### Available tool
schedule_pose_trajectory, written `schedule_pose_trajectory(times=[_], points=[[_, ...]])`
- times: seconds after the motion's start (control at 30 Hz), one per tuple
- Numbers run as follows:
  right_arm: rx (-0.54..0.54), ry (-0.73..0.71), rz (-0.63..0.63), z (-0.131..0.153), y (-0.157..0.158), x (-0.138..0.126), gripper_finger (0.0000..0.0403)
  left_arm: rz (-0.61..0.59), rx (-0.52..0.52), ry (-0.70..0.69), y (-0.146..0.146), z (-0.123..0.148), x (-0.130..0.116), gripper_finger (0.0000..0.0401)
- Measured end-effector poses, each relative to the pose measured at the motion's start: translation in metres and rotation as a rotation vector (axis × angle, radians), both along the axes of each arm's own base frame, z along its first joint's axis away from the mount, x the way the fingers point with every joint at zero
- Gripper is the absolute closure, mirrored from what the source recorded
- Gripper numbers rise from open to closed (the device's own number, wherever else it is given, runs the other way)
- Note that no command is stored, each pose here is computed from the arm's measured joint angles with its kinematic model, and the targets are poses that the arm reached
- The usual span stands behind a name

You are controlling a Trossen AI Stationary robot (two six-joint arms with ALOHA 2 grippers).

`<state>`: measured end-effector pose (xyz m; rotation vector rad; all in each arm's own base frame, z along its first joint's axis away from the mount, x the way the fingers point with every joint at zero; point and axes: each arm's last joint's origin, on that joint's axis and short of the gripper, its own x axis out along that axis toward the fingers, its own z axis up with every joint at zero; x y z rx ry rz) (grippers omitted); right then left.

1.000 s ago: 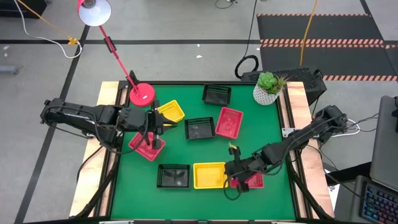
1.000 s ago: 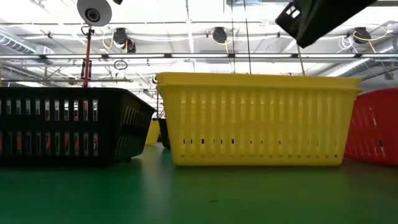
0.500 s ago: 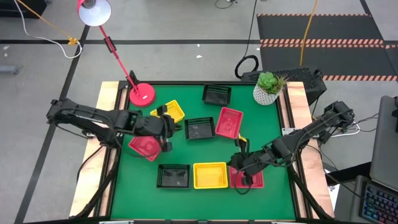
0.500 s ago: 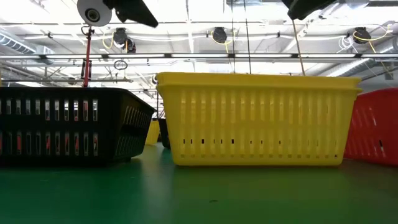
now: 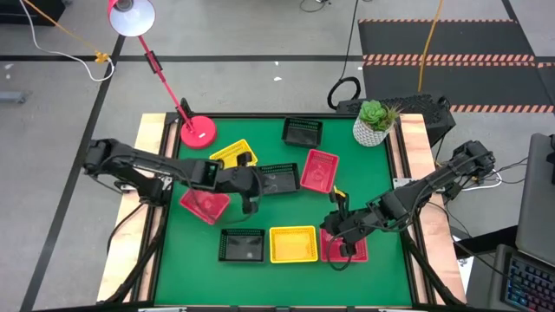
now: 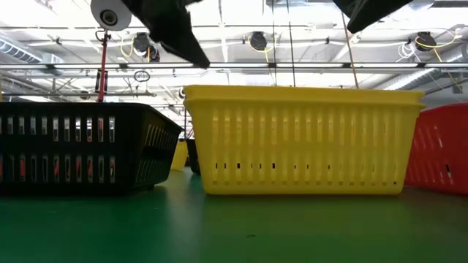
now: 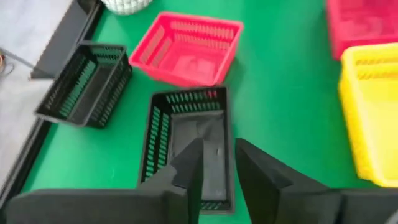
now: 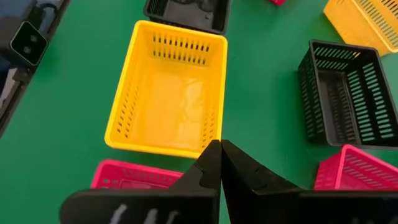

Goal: Stack baskets by color
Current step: Stack the middle black bin on top of the bottom black bin

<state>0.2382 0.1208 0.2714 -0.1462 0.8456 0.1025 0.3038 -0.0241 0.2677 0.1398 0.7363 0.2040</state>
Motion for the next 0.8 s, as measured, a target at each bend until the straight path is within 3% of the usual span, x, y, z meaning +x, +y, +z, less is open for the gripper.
schedule_pose_trajectory(times=[0.07,0.23,0.3,0.4,0.5,0.8], points=[[-0.01,0.004,0.01,0.0,0.0,0.0,0.0403,0.036,0.016,0.008,0.007,-0.004,0.004,0.0288],[-0.03,0.024,0.017,-0.002,-0.002,-0.001,0.0403,0.127,0.188,0.047,0.029,-0.011,0.01,0.0279],[-0.037,0.042,0.016,-0.003,-0.003,-0.003,0.0403,0.165,0.198,0.052,0.035,-0.012,0.01,0.0279],[-0.043,0.063,0.009,-0.004,-0.004,-0.004,0.0403,0.216,0.096,0.02,0.041,-0.013,0.01,0.0279],[-0.043,0.081,-0.003,-0.005,-0.004,-0.006,0.0403,0.141,-0.012,0.048,0.044,-0.018,0.011,0.0279],[-0.042,0.094,-0.007,-0.005,-0.005,-0.007,0.0403,0.097,-0.101,0.136,0.055,-0.046,0.024,0.0278]])
